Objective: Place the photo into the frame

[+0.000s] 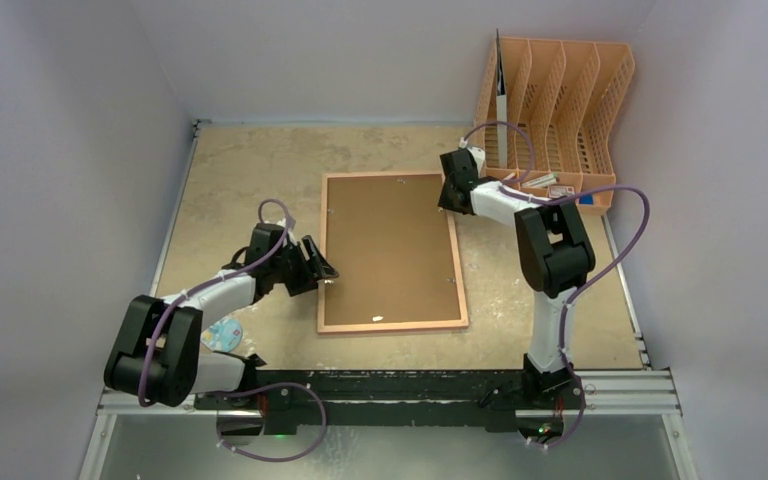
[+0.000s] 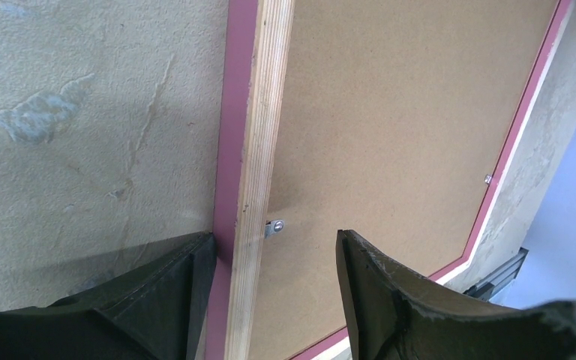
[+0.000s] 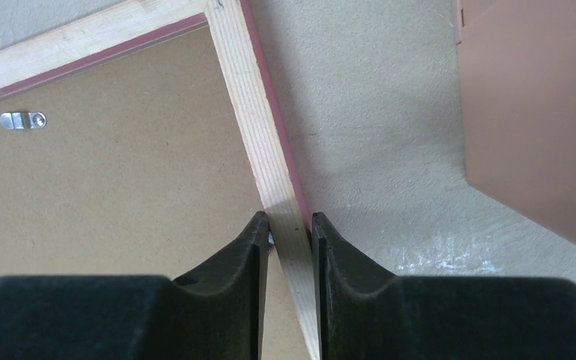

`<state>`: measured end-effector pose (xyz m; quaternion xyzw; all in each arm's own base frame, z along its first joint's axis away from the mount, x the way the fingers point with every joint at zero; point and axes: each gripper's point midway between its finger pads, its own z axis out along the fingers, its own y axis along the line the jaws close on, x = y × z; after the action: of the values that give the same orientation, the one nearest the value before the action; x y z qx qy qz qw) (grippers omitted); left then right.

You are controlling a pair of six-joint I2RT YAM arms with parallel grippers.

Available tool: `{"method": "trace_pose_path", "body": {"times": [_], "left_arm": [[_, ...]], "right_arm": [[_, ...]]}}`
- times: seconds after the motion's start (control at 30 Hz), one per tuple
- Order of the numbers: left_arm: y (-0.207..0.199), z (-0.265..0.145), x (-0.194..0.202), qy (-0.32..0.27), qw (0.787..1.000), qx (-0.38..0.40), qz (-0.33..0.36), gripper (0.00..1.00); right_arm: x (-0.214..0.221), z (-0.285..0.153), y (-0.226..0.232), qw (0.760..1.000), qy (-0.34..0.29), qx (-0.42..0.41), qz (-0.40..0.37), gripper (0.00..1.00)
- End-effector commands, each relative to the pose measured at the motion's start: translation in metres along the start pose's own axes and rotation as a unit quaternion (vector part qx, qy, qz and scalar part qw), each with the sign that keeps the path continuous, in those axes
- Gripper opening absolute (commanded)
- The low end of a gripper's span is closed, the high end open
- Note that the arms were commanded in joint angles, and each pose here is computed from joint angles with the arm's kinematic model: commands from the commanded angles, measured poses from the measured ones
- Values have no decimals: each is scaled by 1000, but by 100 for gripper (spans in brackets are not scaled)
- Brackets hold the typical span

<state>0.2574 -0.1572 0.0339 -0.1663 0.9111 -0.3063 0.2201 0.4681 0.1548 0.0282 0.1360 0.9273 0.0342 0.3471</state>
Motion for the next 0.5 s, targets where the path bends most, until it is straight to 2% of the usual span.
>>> {"method": "trace_pose_path", "body": {"times": [0.0, 0.17, 0.33, 0.47], "left_arm": [[6, 6, 20, 39, 999, 2, -2, 62], [5, 6, 21, 41, 999, 4, -3, 62], [6, 6, 21, 41, 999, 2, -2, 62], [7, 6, 22, 42, 999, 0, -2, 62]], "right_arm": [[56, -6, -1, 994, 97, -25, -44, 23], [51, -11, 1, 995, 90, -29, -38, 26], [44, -9, 1, 996, 80, -14, -19, 41], [46, -3, 2, 996, 84, -11, -13, 43]]}}
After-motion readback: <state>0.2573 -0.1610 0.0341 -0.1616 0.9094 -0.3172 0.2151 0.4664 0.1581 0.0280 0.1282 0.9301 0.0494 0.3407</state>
